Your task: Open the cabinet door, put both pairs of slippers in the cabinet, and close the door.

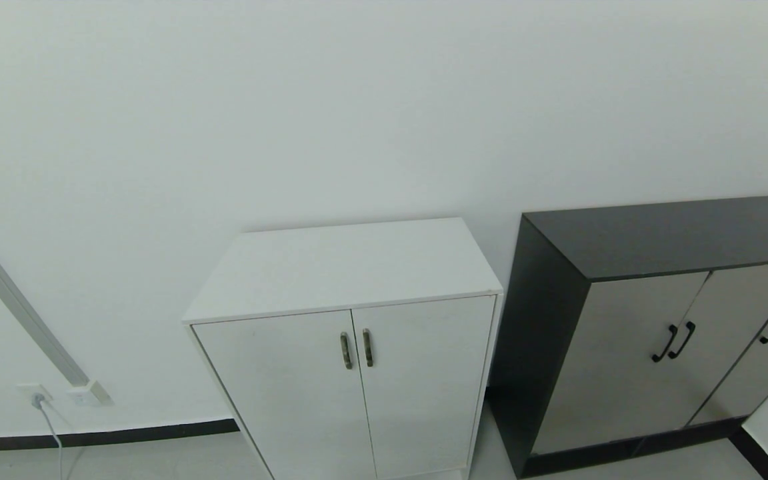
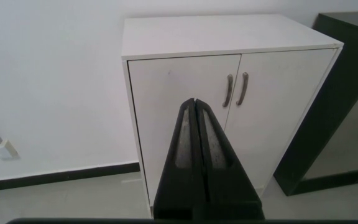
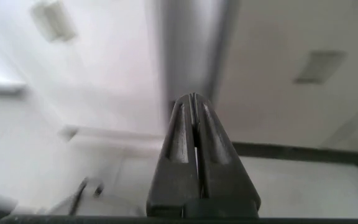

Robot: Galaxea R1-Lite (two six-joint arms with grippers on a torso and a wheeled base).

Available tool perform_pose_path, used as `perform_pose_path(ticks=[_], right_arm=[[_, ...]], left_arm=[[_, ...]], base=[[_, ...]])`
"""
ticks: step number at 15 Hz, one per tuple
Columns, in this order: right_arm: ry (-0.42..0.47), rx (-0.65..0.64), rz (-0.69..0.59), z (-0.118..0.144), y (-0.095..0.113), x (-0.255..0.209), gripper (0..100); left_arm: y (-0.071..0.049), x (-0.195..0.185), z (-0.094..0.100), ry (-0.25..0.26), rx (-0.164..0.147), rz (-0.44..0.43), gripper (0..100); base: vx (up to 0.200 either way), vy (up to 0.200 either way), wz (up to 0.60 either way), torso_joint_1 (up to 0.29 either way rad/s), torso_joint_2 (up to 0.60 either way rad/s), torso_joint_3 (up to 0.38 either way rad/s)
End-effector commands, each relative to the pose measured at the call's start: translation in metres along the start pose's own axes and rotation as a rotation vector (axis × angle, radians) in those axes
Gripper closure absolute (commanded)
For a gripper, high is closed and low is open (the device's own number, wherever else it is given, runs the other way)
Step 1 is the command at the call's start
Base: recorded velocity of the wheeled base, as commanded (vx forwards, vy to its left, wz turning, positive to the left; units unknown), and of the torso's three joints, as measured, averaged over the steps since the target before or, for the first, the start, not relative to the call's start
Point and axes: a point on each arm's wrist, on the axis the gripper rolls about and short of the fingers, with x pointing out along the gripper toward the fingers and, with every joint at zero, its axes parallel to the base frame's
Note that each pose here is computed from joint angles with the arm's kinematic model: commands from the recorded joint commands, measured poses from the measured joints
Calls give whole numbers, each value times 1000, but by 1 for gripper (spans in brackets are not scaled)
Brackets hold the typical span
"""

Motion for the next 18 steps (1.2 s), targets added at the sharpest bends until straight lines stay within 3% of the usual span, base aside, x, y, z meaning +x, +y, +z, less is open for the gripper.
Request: perform_pose_path(ticks=[1,3,8,18], right_arm=[[-129,15,-136,-4,3,-10,100],[-202,12,-131,-6,4,-15,100],[-218,126,-164,-6,2,-15,100],[-217,109,-179,-6,2,-15,100]], left_arm=[[0,0,0,1,0,0,100],[0,0,0,1,0,0,100],[0,0,0,1,0,0,100],[0,0,0,1,4,0,100]], base=[[0,0,0,0,0,0],[0,0,0,0,0,0],[0,0,0,0,0,0],[0,0,0,0,0,0]])
